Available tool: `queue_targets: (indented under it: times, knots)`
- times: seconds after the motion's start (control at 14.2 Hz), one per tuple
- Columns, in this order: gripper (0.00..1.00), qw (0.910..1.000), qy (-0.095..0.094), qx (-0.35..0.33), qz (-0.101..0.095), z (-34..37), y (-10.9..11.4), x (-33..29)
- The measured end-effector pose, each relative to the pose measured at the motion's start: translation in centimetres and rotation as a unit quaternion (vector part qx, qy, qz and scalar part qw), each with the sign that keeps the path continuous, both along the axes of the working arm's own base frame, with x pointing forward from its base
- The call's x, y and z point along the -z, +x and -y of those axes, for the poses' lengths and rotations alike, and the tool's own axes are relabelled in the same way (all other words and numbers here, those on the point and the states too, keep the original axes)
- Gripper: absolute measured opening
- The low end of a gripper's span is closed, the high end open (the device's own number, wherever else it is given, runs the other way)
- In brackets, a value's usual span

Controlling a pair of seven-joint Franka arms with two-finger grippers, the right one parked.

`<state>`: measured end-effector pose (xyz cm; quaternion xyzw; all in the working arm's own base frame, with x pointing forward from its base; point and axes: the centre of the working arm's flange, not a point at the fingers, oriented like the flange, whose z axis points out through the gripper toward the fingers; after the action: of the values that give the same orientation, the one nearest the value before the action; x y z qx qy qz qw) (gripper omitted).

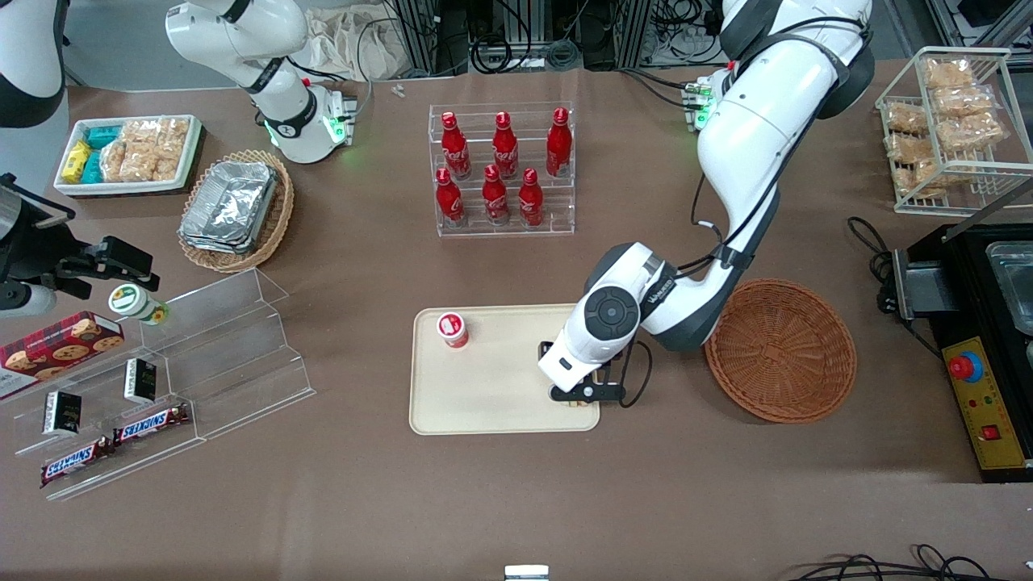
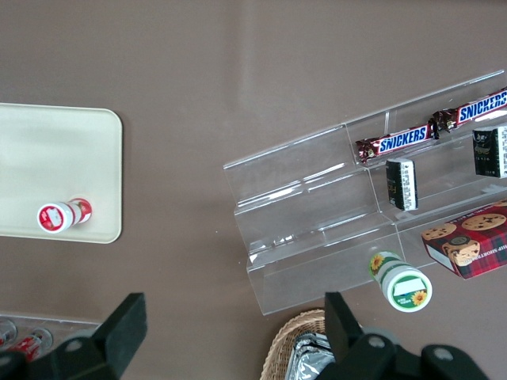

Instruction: Place sandwich from basket to tray

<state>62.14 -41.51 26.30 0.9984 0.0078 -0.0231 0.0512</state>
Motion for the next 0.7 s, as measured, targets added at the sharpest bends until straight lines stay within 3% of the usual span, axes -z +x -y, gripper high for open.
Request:
queue_targets:
  times: [0.35, 0.56, 0.7]
  knots:
    - [1.0, 0.9982, -0.007, -0.033, 0.05, -4.1, 2.8, -8.5]
    - [1.0, 0.9973, 0.017, -0.06, 0.04, -8.7, 3.4, -13.9]
    - [1.0, 0.9961, 0.011, -0.086, 0.018, -11.4, 3.1, -16.9]
